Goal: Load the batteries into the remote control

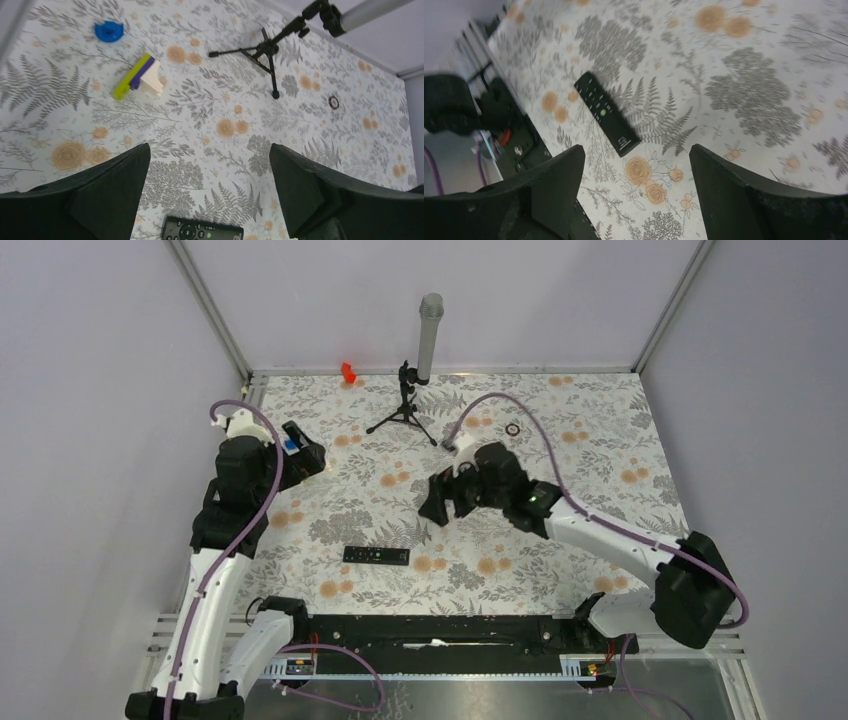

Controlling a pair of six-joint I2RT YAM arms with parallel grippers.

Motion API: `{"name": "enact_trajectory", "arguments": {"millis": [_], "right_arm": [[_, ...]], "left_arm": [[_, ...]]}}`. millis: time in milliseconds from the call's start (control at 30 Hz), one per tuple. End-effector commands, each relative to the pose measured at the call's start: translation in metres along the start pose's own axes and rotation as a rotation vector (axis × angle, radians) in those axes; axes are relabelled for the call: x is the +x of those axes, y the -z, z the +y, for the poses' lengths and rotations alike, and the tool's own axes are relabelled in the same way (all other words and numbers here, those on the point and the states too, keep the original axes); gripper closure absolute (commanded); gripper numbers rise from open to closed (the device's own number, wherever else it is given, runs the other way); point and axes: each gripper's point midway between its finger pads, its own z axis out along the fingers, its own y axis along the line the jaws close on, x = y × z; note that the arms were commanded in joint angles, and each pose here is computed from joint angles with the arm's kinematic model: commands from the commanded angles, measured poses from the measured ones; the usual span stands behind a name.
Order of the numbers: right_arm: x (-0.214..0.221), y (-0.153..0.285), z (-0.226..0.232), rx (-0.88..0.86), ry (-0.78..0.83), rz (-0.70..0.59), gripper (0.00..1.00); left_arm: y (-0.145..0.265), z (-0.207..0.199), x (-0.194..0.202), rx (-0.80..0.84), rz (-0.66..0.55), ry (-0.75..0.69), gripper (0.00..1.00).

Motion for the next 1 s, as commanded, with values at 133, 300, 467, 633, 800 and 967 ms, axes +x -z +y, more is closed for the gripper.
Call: {"name": "enact_trajectory", "arguments": {"millis": [133, 300, 467, 633, 800, 967], "right_arm": [[0.068, -0.05, 0.043, -0.17, 0.528, 0.105, 0.13], [0.083, -0.072, 0.047, -0.229, 0.662, 0.121, 0.12], [0.104, -0.097, 0.045, -0.26, 0.706, 0.217, 0.13], [0.127, -0.114, 0.041, -0.29, 0.734, 0.315, 0.14], [0.138, -0.124, 0.038, -0.299, 0.726, 0.388, 0.23], [0.156, -0.129, 0.029, -0.28, 0.704, 0.513, 0.34]], "left_arm": [[0.034, 0.01, -0.044, -0.06, -0.221, -0.01, 0.01], [0.034, 0.013, -0.04, -0.053, -0.23, -0.026, 0.01], [0.031, 0.01, -0.032, -0.021, -0.225, -0.021, 0.01], [0.03, 0.01, -0.025, 0.015, -0.252, -0.005, 0.01], [0.031, 0.013, -0.026, 0.021, -0.302, -0.001, 0.01], [0.035, 0.021, -0.033, -0.021, -0.344, -0.002, 0.01]]}}
